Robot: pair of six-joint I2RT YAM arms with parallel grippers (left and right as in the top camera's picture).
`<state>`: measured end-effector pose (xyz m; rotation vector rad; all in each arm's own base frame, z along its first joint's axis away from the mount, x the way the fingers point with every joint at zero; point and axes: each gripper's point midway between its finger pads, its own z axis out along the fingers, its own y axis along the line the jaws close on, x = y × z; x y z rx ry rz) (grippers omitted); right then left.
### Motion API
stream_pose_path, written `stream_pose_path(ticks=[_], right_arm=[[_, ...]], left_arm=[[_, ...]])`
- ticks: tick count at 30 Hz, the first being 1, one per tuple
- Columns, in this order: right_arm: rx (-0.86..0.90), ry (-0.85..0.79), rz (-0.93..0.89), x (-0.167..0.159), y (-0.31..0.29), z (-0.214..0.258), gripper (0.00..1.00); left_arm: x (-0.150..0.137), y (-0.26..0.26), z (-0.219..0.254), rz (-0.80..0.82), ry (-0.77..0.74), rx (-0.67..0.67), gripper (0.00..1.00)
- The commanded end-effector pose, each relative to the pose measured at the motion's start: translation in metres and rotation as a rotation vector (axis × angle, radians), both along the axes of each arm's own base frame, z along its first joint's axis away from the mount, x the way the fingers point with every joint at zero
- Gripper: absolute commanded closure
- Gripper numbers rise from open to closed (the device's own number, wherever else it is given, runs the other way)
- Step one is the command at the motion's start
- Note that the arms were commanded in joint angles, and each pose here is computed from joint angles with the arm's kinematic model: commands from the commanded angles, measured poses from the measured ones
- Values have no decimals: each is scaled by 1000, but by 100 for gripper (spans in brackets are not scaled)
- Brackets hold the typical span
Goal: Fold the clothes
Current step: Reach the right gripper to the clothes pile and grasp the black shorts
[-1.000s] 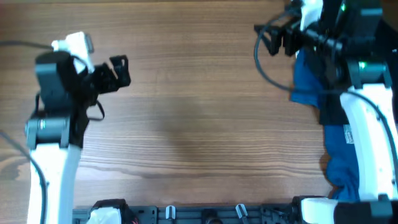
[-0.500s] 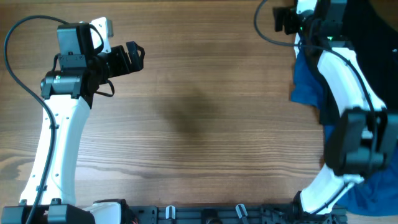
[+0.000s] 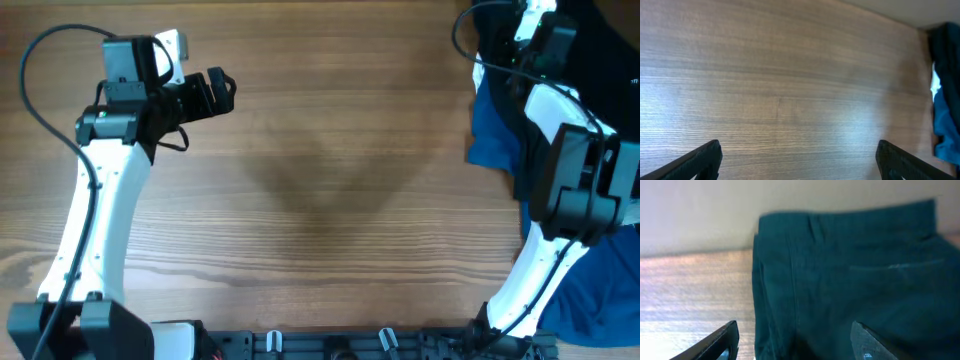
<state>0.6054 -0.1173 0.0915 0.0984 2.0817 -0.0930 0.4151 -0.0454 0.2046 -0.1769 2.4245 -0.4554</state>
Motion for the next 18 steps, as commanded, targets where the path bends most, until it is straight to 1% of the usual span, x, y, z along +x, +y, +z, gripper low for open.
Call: stream_pose_path(ticks=[1, 5, 7, 8, 9, 11, 12, 13, 16, 18], right_arm=[[36, 7, -6, 5, -1, -23, 28], [20, 42, -47, 2, -9, -45, 30], [10, 61, -72, 0, -15, -53, 38], [6, 66, -79, -1, -16, -54, 53], [-1, 65, -85, -1, -17, -53, 65], [-8, 69, -98, -1, -20, -48, 81], [-7, 73, -98, -1, -20, -44, 87], [-7, 75, -98, -1, -20, -33, 96], [-6, 46, -90, -3, -18, 17, 96], [25, 29, -31, -9, -4, 64, 96]], left_arm=[[6, -8, -2, -27, 2, -2, 2], [7, -7, -5, -19, 8, 6, 3], [7, -4, -5, -8, 8, 20, 2], [7, -3, -5, -4, 8, 24, 3], [8, -2, -6, -1, 8, 27, 3], [9, -1, -5, 4, 0, 32, 4], [10, -1, -4, 5, -4, 34, 4], [11, 0, -3, 9, -11, 38, 5], [14, 1, -1, 11, -26, 40, 9], [15, 1, 0, 12, -29, 41, 14]])
